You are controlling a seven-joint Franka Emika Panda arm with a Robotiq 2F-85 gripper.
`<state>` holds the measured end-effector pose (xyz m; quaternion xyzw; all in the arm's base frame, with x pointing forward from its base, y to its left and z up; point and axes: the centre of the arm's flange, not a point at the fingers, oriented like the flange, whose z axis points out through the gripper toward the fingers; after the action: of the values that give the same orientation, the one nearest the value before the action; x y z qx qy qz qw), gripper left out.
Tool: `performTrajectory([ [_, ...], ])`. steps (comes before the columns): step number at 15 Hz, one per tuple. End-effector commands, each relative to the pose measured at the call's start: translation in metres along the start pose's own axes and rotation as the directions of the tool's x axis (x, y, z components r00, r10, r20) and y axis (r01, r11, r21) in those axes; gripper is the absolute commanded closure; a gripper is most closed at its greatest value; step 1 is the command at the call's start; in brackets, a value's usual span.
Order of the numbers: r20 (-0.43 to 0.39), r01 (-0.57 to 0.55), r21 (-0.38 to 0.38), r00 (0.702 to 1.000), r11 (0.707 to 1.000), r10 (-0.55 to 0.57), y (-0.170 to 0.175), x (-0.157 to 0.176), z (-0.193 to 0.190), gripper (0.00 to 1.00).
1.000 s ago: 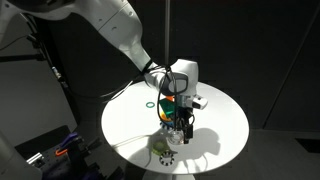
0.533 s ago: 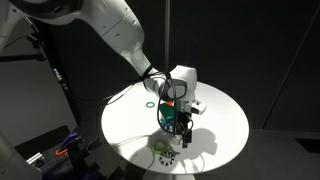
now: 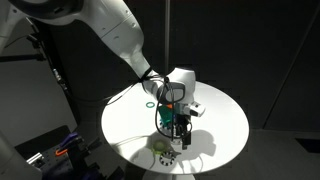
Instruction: Put the clear band through the pole
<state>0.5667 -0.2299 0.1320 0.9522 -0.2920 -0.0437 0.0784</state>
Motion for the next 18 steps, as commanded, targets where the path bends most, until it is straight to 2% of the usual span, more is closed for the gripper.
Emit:
performTrajectory([
  [1, -0.006, 0.008, 0.047, 1.000, 0.999, -0.007, 0.008, -0.006, 0.003, 0.00],
  [3, -0.001, 0.003, 0.062, 1.000, 0.998, -0.003, 0.009, -0.007, 0.005, 0.00],
  [4, 0.002, 0.002, 0.069, 1.000, 0.998, -0.002, 0.010, -0.008, 0.005, 0.22],
  [5, 0.003, 0.000, 0.075, 1.000, 0.997, -0.001, 0.011, -0.008, 0.005, 0.26],
  [9, 0.003, -0.008, 0.090, 1.000, 0.996, 0.008, 0.013, -0.006, 0.002, 0.60],
  [14, -0.016, -0.026, 0.096, 0.999, 0.995, 0.028, 0.015, -0.002, -0.024, 0.96],
  [15, -0.025, -0.031, 0.099, 0.999, 0.995, 0.033, 0.015, -0.001, -0.032, 0.91],
  [18, -0.063, -0.035, 0.119, 0.997, 0.992, 0.043, 0.015, 0.003, -0.065, 0.91],
])
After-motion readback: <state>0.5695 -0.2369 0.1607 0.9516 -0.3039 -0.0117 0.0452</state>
